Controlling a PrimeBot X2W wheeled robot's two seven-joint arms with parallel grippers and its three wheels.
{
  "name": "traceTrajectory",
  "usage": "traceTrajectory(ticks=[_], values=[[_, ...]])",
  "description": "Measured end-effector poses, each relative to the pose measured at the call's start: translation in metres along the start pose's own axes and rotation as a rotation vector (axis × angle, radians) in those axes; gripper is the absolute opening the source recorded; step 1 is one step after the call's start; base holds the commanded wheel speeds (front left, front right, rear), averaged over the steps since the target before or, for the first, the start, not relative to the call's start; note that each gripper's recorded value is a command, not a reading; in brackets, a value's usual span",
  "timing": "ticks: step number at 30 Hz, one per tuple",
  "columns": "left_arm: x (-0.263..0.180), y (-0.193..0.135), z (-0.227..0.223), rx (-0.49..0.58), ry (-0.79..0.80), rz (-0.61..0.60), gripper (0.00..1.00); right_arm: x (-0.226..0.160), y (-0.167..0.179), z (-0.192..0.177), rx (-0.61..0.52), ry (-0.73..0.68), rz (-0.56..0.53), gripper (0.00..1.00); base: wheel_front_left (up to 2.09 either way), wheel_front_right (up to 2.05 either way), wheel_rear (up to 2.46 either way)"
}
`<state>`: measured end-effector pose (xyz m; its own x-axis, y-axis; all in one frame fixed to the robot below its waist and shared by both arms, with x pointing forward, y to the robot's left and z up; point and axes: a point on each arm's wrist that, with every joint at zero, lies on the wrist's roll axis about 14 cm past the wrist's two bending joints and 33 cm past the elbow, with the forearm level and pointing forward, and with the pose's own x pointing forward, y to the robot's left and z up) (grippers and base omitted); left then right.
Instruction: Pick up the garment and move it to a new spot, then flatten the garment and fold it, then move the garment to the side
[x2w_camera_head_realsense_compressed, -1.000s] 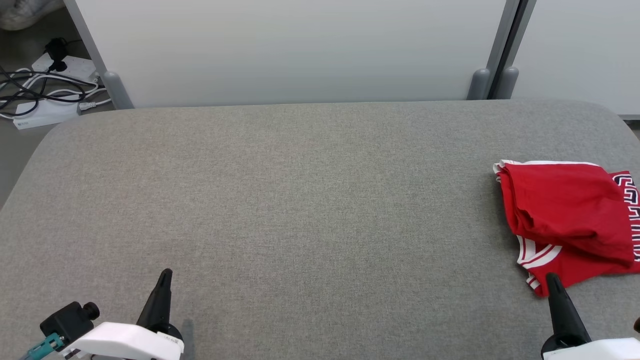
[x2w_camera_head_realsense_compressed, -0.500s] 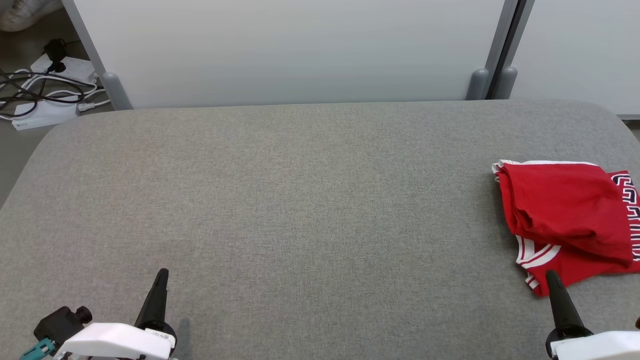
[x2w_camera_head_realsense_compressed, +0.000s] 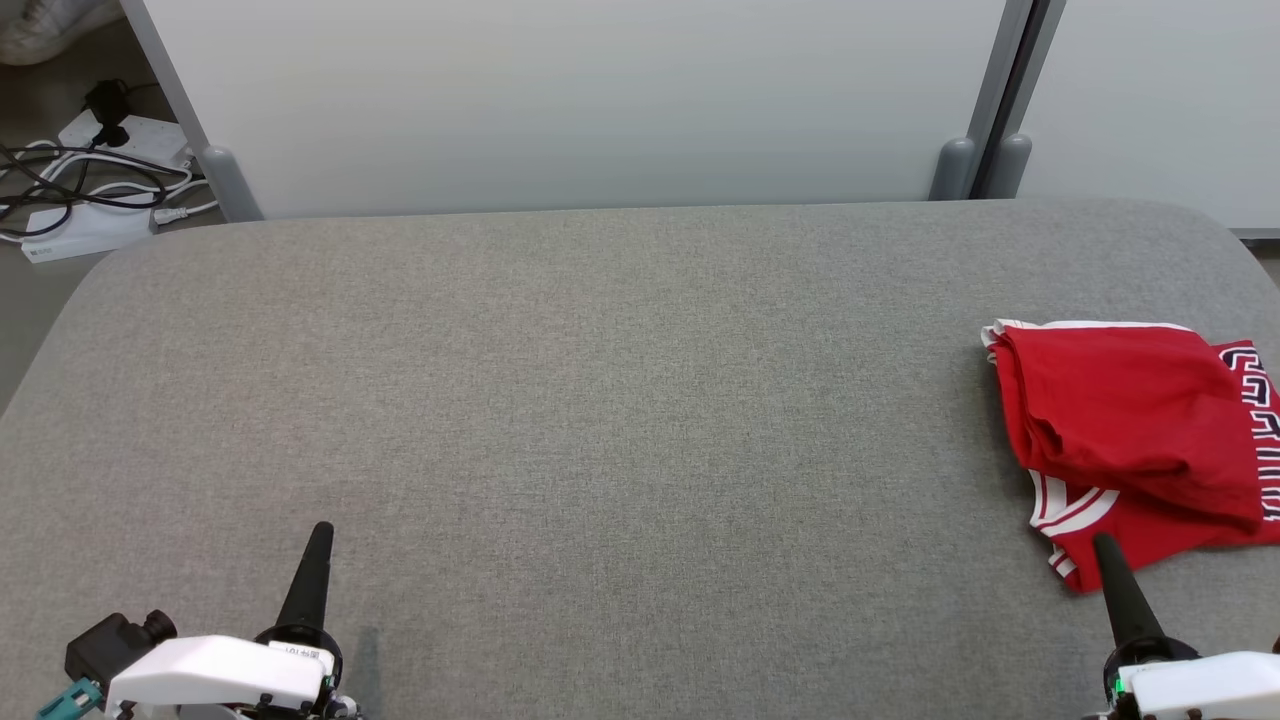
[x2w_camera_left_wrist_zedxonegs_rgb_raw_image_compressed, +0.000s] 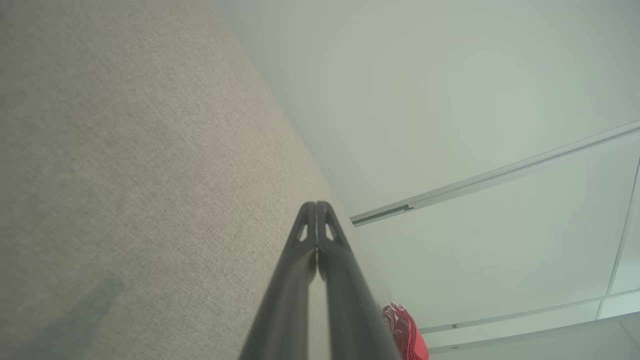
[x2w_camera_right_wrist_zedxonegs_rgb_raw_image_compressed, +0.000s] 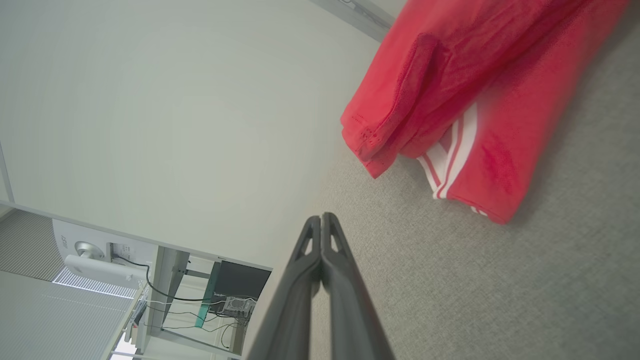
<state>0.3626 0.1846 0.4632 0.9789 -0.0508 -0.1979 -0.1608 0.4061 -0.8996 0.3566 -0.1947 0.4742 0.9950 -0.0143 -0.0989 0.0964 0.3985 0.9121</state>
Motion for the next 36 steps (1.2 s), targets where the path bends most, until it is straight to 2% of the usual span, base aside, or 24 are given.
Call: traceTrajectory(ticks=[36], values=[[0.008, -0.013, 0.007, -0.400, -0.038, -0.092, 0.00, 0.018, 0.006, 0.012, 0.397, -0.022, 0.020, 0.00, 0.00, 0.00, 0.00]])
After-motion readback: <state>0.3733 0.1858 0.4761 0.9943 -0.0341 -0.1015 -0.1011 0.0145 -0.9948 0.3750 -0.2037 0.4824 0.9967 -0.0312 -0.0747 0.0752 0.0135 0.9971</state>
